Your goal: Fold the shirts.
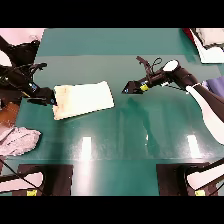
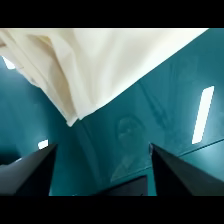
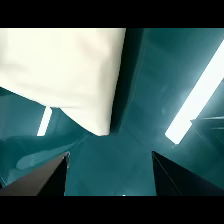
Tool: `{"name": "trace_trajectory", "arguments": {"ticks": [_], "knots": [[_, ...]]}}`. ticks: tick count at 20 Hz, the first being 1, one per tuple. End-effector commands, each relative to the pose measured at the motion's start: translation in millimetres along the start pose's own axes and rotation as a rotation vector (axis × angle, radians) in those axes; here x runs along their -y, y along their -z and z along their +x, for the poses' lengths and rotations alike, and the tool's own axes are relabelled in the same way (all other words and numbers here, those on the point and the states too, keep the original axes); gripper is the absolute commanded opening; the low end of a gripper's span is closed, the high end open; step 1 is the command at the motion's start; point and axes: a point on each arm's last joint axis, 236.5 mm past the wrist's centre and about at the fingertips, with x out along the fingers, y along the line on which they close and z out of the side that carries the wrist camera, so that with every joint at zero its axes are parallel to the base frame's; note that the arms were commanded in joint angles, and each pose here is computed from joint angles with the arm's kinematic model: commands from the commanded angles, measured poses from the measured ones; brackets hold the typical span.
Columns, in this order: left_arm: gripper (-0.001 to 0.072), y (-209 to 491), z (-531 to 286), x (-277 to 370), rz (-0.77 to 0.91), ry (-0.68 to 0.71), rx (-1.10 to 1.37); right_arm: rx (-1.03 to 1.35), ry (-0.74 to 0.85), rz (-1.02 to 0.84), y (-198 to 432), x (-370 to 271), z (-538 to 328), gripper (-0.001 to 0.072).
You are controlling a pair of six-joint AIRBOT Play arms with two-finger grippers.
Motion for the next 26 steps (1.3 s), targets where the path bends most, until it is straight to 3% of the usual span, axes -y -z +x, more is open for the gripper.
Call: {"name": "trace_trajectory", "arguments": {"ticks": [1,2,3,4,5,12,20,21,23,24,26], "knots": [[0.0659,-17,-7,27,0.0,0.098,0.084,0.085,0.036,0.018,-21,10,-1,0.058],[0.0658,-22,-9,38,0.002,0.144,0.106,0.08,0.03,0.023,-25,11,1,0.058],[0.0514,-27,-11,46,0.003,0.179,0.127,0.058,0.018,0.026,-27,11,4,0.058],[0.0188,-31,-13,53,0.016,0.208,0.145,0.031,0.003,0.026,-29,10,10,0.058],[0.0032,-32,-14,59,0.041,0.231,0.156,0.006,-0.01,0.034,-32,10,16,0.058],[0.0024,-41,-17,64,0.033,0.252,0.193,-0.169,-0.172,0.085,-20,-6,81,0.0581],[0.0024,-41,-17,64,0.033,0.253,0.192,-0.06,-0.223,0.031,-38,-66,156,0.0576],[0.0024,-41,-17,64,0.033,0.252,0.192,-0.036,-0.222,0.025,-42,-72,160,0.0513],[0.0024,-39,-17,64,0.033,0.254,0.186,-0.004,-0.222,-0.039,-48,-81,162,0.0074],[0.0024,-39,-17,64,0.033,0.254,0.186,0.009,-0.226,-0.069,-53,-84,158,0.0012],[0.0024,-39,-17,64,0.033,0.255,0.183,0.026,-0.232,-0.11,-65,-89,141,0.0012]]}}
